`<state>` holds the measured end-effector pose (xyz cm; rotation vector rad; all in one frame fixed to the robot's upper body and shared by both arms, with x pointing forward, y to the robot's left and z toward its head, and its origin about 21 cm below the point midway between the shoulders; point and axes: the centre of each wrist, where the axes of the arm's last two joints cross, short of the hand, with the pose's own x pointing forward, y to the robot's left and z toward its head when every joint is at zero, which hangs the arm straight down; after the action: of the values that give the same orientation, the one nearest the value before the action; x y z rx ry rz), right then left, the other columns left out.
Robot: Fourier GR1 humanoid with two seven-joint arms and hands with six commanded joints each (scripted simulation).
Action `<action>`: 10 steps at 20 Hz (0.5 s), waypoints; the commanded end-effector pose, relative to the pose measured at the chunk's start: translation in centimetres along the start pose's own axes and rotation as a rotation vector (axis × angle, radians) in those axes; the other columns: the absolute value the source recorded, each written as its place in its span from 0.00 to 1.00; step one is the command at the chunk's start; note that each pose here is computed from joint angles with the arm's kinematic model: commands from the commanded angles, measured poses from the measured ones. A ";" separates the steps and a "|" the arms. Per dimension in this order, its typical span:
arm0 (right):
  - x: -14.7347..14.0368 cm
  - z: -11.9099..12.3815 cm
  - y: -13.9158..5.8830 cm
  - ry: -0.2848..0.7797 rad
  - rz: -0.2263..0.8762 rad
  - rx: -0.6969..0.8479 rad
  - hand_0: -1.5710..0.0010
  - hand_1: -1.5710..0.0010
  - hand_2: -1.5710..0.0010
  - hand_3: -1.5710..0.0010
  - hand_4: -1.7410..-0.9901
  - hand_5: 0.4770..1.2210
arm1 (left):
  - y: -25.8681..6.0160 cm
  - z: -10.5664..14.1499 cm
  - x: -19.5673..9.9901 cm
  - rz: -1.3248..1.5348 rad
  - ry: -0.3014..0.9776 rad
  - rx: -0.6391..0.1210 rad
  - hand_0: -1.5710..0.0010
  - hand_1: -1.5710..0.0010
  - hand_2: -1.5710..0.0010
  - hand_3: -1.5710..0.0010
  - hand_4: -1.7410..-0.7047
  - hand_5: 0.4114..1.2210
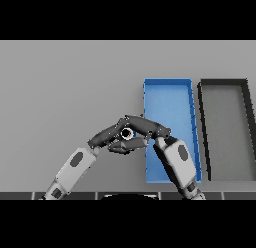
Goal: Pick up the blue pipe and place it into the blue bin.
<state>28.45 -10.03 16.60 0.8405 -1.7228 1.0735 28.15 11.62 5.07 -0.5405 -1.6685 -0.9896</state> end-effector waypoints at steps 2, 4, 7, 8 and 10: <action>0.1 0.2 0.1 -0.041 0.000 -0.002 0.00 0.00 0.00 0.00 0.34 1.00 | 0.0 0.4 -0.3 0.033 0.028 0.003 0.97 0.98 0.98 0.99 0.87 0.28; 0.0 0.2 0.1 -0.046 -0.011 -0.004 0.00 0.00 0.00 0.00 0.33 1.00 | -0.1 0.8 -0.6 0.061 0.107 0.018 0.98 0.99 0.99 0.99 0.85 0.25; -0.1 0.2 -0.4 -0.051 -0.114 -0.014 0.00 0.00 0.00 0.00 0.33 1.00 | -0.6 1.4 -0.4 0.065 0.106 0.028 0.99 0.99 0.99 1.00 0.83 0.22; 0.0 -0.1 -0.6 -0.064 -0.185 -0.008 0.00 0.00 0.00 0.00 0.33 1.00 | -0.3 1.1 -0.1 0.055 0.128 0.029 0.99 0.99 0.99 1.00 0.83 0.20; 1.4 0.2 -1.3 -0.102 -0.270 -0.006 0.00 0.00 0.00 0.00 0.33 1.00 | -0.6 1.1 0.0 0.054 0.134 0.024 1.00 1.00 1.00 1.00 0.84 0.16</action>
<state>29.09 -10.85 18.26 1.1084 -1.6444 0.8552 27.13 12.21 4.79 -0.4898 -1.5366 -0.9450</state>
